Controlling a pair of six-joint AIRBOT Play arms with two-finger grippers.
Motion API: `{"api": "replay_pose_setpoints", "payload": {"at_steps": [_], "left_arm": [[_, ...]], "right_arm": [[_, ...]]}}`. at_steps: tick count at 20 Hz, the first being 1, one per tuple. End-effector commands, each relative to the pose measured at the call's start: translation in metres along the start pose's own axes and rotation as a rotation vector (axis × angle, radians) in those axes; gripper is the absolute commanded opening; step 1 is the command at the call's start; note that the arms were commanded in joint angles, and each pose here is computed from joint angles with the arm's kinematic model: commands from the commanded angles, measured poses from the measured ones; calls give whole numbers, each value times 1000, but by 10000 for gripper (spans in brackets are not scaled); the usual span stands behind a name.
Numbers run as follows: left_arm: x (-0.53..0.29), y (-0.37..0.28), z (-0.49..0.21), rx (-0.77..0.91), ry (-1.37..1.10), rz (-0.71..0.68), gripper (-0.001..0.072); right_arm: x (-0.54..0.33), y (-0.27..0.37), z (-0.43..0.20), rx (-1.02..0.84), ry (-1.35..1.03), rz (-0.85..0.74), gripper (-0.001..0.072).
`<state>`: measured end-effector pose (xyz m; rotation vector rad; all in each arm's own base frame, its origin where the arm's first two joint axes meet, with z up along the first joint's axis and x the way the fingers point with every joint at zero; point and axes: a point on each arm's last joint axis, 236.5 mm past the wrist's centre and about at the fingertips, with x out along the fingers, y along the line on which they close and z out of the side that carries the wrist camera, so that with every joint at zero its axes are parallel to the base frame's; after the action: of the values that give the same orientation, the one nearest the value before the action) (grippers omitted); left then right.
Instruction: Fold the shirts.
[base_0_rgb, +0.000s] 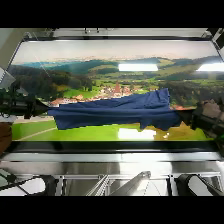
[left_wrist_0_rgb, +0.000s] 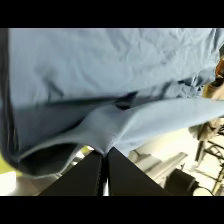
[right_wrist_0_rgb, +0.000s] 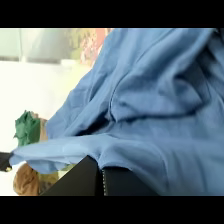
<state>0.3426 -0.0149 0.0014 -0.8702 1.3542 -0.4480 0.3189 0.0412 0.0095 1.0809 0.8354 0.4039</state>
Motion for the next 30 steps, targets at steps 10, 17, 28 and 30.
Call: {"api": "replay_pose_setpoints", "payload": {"at_steps": [10,17,28,30], "left_arm": [[61,26,41,5,172,183,32],[52,57,46,-46,150,284,33],[58,38,34,-13,198,267,611],[47,15,39,26,152,219,610]], "right_arm": [[106,-49,65,-48,170,-97,17],[101,-84,70,-99,162,-242,17],[88,-42,71,-170,227,-132,446],[63,-33,91,-230,204,-179,563]]}}
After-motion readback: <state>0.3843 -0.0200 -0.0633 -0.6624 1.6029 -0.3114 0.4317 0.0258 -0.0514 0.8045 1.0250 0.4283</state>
